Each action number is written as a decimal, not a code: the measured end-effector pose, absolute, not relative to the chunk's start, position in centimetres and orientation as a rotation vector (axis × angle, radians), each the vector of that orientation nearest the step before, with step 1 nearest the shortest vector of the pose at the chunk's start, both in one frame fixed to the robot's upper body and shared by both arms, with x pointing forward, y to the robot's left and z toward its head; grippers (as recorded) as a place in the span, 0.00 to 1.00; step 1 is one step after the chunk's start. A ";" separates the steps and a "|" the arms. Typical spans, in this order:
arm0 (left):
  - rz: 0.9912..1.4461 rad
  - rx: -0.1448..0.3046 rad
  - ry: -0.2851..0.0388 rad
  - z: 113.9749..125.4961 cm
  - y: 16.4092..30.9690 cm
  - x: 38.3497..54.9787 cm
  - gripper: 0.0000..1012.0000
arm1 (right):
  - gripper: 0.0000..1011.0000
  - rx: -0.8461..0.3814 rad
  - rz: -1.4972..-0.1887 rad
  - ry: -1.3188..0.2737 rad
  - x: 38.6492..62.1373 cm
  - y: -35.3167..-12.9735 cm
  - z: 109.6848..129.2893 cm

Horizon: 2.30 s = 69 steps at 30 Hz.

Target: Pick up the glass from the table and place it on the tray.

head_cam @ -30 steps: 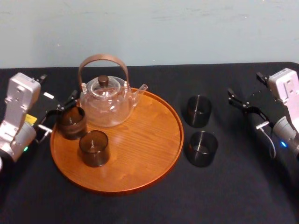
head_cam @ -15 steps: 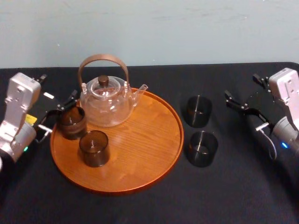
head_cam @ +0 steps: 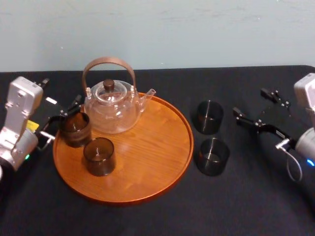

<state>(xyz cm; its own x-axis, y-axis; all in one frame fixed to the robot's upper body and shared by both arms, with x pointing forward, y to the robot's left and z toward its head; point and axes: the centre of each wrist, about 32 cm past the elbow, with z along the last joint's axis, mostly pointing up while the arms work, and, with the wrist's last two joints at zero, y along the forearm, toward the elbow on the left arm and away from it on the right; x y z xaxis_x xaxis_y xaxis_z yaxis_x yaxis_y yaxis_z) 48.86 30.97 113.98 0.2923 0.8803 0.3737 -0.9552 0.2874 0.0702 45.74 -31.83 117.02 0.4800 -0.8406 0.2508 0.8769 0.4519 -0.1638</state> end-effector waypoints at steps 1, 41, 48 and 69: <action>1.248 0.304 -0.285 114.0 31.0 48.9 0.99 | 0.99 -0.287 -1.058 -0.137 45.6 -31.9 117.1; 1.248 0.304 -0.285 114.0 31.0 48.9 0.99 | 0.99 -0.429 -0.655 -0.024 41.5 -34.6 117.8; 1.248 0.305 -0.285 114.0 31.0 48.9 0.99 | 0.99 -0.428 -0.655 0.028 42.3 -34.0 117.4; 1.248 0.304 -0.285 114.0 31.0 48.9 0.99 | 0.99 -0.442 -0.679 0.146 44.7 -32.5 116.7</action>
